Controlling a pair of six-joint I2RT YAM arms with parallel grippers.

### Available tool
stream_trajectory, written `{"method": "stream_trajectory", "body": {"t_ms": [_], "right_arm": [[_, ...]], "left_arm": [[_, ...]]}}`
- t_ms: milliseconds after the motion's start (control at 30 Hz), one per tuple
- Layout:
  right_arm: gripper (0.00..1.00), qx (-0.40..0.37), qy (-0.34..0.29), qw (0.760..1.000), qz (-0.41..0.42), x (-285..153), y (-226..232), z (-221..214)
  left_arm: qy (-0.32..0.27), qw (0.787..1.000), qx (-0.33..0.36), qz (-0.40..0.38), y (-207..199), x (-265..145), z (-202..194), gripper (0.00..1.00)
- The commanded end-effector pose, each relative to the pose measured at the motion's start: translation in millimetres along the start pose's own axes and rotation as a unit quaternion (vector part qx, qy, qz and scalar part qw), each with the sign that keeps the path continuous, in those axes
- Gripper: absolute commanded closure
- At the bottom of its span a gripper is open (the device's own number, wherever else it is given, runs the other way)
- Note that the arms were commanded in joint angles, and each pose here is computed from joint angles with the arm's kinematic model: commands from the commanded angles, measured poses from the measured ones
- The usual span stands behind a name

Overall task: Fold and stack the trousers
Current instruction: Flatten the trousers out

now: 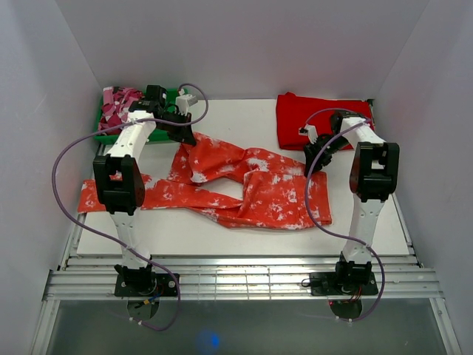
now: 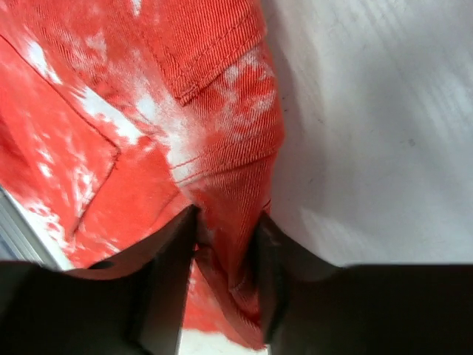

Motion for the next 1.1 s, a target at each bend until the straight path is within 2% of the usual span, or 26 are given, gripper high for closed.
{"method": "stream_trajectory", "body": {"t_ms": [0,33,67,133,167,233,300,333,367,400,433,467,500,533,567,633,667,733,767,833,867,900,933,967,1033,1067], "right_arm": [[0.63,0.019,0.020,0.999,0.026,5.2,7.8,-10.6],[0.89,0.016,0.016,0.999,0.025,1.6,8.9,-6.1],[0.92,0.008,0.007,1.000,0.018,-7.0,13.5,-0.9],[0.92,-0.011,-0.013,1.000,-0.004,-21.7,18.0,9.1],[0.92,-0.033,-0.041,0.998,-0.030,-44.7,27.8,20.4],[0.92,-0.073,-0.083,0.990,-0.083,-71.4,31.4,36.8],[0.92,-0.126,-0.115,0.977,-0.130,-98.1,57.3,31.7],[0.92,-0.184,-0.119,0.960,-0.173,-105.0,59.5,34.4],[0.92,-0.247,-0.134,0.938,-0.204,-117.4,92.2,36.1],[0.92,-0.254,-0.097,0.941,-0.202,-87.9,90.4,1.1],[0.92,-0.292,-0.093,0.921,-0.239,-87.9,90.0,-4.3],[0.92,-0.360,-0.102,0.890,-0.261,-91.9,112.8,-8.5],[0.92,-0.370,-0.063,0.893,-0.250,-58.9,106.8,-47.2],[0.92,-0.393,-0.054,0.878,-0.266,-51.5,106.3,-58.4],[0.92,-0.450,-0.053,0.840,-0.300,-53.6,113.3,-58.3],[0.92,-0.474,-0.004,0.828,-0.299,-24.3,102.3,-99.9],[0.92,-0.499,-0.005,0.812,-0.302,-20.1,106.4,-102.7],[0.92,-0.520,0.026,0.800,-0.299,-7.3,99.8,-122.0],[0.91,-0.525,0.030,0.798,-0.294,-4.2,100.6,-123.6],[0.73,-0.526,0.027,0.802,-0.283,-7.1,107.2,-116.7],[0.59,-0.519,0.031,0.809,-0.272,-6.8,108.9,-114.5],[0.31,-0.499,0.042,0.828,-0.253,-7.1,113.9,-121.0],[0.11,-0.491,0.036,0.839,-0.234,-8.0,122.5,-117.3],[0.09,-0.488,0.020,0.842,-0.230,-20.1,133.2,-98.4],[0.10,-0.461,0.017,0.866,-0.196,-24.6,149.3,-100.4],[0.10,-0.462,0.000,0.866,-0.193,-35.3,160.1,-89.3]], "left_arm": [[-0.019,1.000,0.015,0.007,-0.2,-9.8,17.9,1.00],[-0.018,1.000,0.017,0.009,-0.4,-10.6,19.0,1.00],[-0.020,1.000,0.021,0.012,0.0,-12.4,21.3,1.00],[-0.021,0.999,0.025,0.017,0.6,-15.5,22.2,1.00],[-0.022,0.999,0.023,0.018,0.3,-16.4,21.5,1.00],[-0.024,1.000,0.006,0.020,2.1,-21.0,18.9,1.00],[-0.027,0.999,-0.011,0.021,2.1,-28.6,14.0,1.00],[-0.031,0.999,-0.032,0.022,5.5,-36.9,9.7,1.00],[-0.031,0.998,-0.047,0.023,7.8,-42.2,4.1,1.00],[-0.032,0.998,-0.056,0.025,4.3,-50.9,1.1,1.00],[-0.021,0.995,-0.095,0.032,15.0,-62.1,-22.7,1.00],[-0.013,0.995,-0.096,0.037,16.2,-67.3,-33.6,1.00],[-0.009,0.994,-0.096,0.047,14.5,-76.6,-42.3,1.00],[0.014,0.991,-0.121,0.049,15.3,-77.1,-70.1,1.00],[0.033,0.991,-0.117,0.064,18.9,-79.7,-86.0,1.00],[0.071,0.986,-0.135,0.066,15.1,-77.3,-122.1,1.00],[0.090,0.984,-0.135,0.071,16.1,-75.8,-135.8,1.00],[0.123,0.978,-0.153,0.065,12.8,-65.9,-162.9,1.00],[0.131,0.976,-0.161,0.066,12.5,-63.1,-169.5,1.00],[0.142,0.972,-0.176,0.067,13.0,-57.8,-180.0,1.00],[0.148,0.970,-0.182,0.067,12.6,-55.6,-184.8,1.00],[0.157,0.967,-0.184,0.073,15.0,-55.2,-189.4,1.00],[0.165,0.966,-0.186,0.077,16.9,-54.7,-193.0,1.00],[0.174,0.963,-0.186,0.082,20.3,-53.8,-198.0,1.00],[0.193,0.960,-0.176,0.098,26.0,-54.2,-207.5,1.00],[0.199,0.959,-0.174,0.100,27.1,-53.8,-211.2,1.00]]}}
Point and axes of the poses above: each gripper's point midway between its finger pads, its own x axis out along the fingers, its own y axis along the line the jaws close on, z = x × y, the point moved 1 cm from there along -x, back along the fingers, and after that the axes turned 10 degrees about x, right-handed, at the moved point
